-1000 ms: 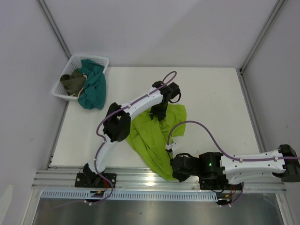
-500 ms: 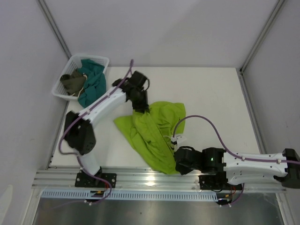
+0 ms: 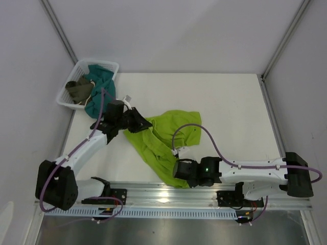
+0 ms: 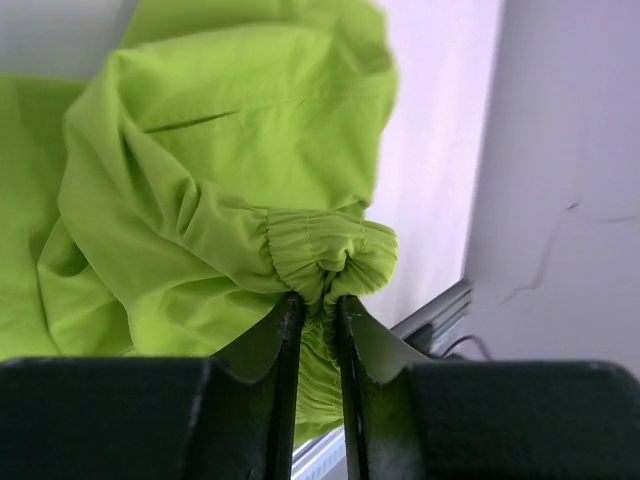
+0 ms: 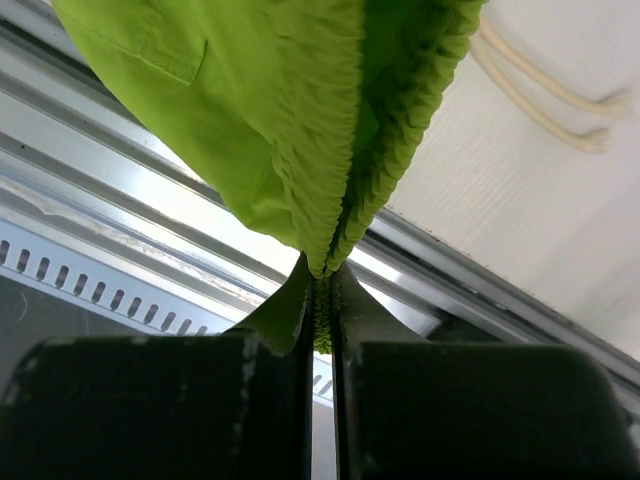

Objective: Fold and stack the shorts
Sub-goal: Flatten the shorts out

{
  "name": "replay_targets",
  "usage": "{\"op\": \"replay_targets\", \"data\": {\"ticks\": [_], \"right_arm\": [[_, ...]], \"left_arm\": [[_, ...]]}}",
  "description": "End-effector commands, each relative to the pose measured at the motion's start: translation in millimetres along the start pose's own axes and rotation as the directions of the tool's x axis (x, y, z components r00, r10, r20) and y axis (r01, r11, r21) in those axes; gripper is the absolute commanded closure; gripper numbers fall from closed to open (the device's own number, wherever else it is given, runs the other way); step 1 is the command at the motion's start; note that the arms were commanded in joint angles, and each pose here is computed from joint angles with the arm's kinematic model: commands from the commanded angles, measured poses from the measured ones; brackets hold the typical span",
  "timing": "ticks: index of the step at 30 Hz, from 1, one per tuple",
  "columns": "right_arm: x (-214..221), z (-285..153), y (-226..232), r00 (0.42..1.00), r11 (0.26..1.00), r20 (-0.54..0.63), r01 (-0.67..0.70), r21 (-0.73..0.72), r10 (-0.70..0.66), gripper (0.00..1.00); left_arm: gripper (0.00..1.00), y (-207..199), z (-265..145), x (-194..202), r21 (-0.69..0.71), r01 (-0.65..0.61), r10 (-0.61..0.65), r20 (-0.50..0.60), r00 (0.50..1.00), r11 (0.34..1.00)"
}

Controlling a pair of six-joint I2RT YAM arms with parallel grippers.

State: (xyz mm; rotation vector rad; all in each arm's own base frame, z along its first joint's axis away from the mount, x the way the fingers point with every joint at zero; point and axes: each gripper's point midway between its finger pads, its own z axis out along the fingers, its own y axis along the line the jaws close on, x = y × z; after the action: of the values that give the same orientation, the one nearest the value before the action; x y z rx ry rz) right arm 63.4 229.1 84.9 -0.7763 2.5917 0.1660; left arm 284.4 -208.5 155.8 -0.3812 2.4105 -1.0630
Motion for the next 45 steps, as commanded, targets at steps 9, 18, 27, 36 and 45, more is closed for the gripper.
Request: {"op": "replay_targets", "data": {"ticks": [9, 18, 27, 36, 45], "right_arm": [[-39.6, -5.7, -9.0, 0.988, 0.981, 0.077, 0.122, 0.149, -0.134, 1.0], [-27.8, 6.8, -23.3, 0.972, 0.924, -0.027, 0.231, 0.304, -0.234, 1.0], [-32.9, 5.9, -13.5, 0.966, 0.928, -0.01, 0.252, 0.276, -0.259, 1.0], [-29.5, 9.9, -10.8, 0.96, 0.926, -0.025, 0.274, 0.26, -0.277, 1.0], [-29.3, 14.1, -6.1, 0.959, 0.929, -0.026, 0.281, 0.241, -0.283, 1.0]], "left_arm": [[0.99, 20.6, -49.1, -37.9, 0.276, 0.154, -0.223, 0.237, 0.946, 0.949], [0.85, 93.5, -40.1, 3.7, 0.251, 0.295, -0.355, 0.247, 0.901, 0.922], [0.14, 101.2, -48.4, 11.4, 0.314, 0.302, -0.393, 0.286, 0.874, 0.9], [0.01, 64.9, -68.3, -19.4, 0.347, 0.208, -0.327, 0.332, 0.885, 0.914], [0.01, 69.3, -88.3, -34.4, -0.098, 0.175, -0.131, 0.346, 0.929, 0.98]]}}
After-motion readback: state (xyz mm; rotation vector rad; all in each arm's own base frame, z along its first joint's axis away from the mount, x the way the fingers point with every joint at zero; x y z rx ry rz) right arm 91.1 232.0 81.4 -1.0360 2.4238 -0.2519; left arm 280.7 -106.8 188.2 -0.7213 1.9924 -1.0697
